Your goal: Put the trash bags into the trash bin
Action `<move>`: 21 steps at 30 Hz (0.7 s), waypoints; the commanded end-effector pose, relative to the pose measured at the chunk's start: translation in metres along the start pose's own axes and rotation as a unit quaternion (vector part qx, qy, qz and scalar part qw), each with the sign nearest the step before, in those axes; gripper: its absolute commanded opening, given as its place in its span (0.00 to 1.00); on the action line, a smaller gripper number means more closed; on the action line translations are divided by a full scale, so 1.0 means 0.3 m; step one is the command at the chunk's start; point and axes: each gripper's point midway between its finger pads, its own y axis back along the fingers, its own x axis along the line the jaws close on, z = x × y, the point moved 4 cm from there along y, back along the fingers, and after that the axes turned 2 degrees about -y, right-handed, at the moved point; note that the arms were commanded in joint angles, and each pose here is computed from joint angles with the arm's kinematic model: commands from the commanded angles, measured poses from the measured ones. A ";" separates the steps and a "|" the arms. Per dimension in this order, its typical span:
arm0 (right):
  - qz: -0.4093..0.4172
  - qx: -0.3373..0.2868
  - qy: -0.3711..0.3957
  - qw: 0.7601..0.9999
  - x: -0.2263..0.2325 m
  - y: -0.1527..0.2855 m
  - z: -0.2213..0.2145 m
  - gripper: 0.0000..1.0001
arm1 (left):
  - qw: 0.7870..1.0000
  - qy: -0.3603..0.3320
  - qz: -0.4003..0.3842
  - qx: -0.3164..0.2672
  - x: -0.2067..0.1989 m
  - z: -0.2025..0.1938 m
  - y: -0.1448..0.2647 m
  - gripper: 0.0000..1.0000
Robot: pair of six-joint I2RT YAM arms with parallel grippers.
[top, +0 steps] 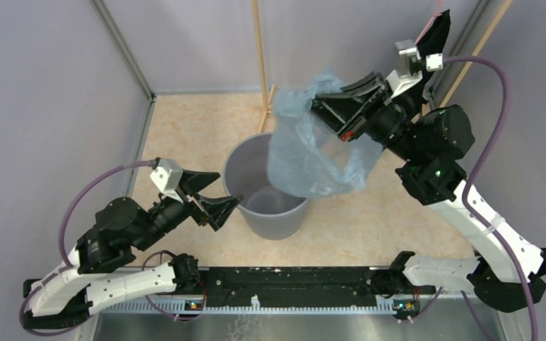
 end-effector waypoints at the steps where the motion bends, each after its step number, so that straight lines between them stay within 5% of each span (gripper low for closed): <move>1: 0.077 -0.097 -0.036 0.992 0.215 0.003 0.157 0.00 | 0.998 0.013 0.038 -0.051 0.044 0.049 0.033 0.96; 10: -0.159 -0.239 -0.134 0.948 -0.004 0.131 0.216 0.00 | 0.992 0.033 0.061 -0.102 0.077 0.134 0.095 0.96; 17: -0.378 -0.250 -0.138 0.881 -0.268 0.329 0.023 0.00 | 0.989 0.047 0.062 -0.129 0.072 0.213 0.111 0.97; 21: -0.384 -0.232 -0.111 0.887 -0.292 0.329 -0.012 0.00 | 0.990 0.046 0.058 -0.122 0.053 0.238 0.084 0.97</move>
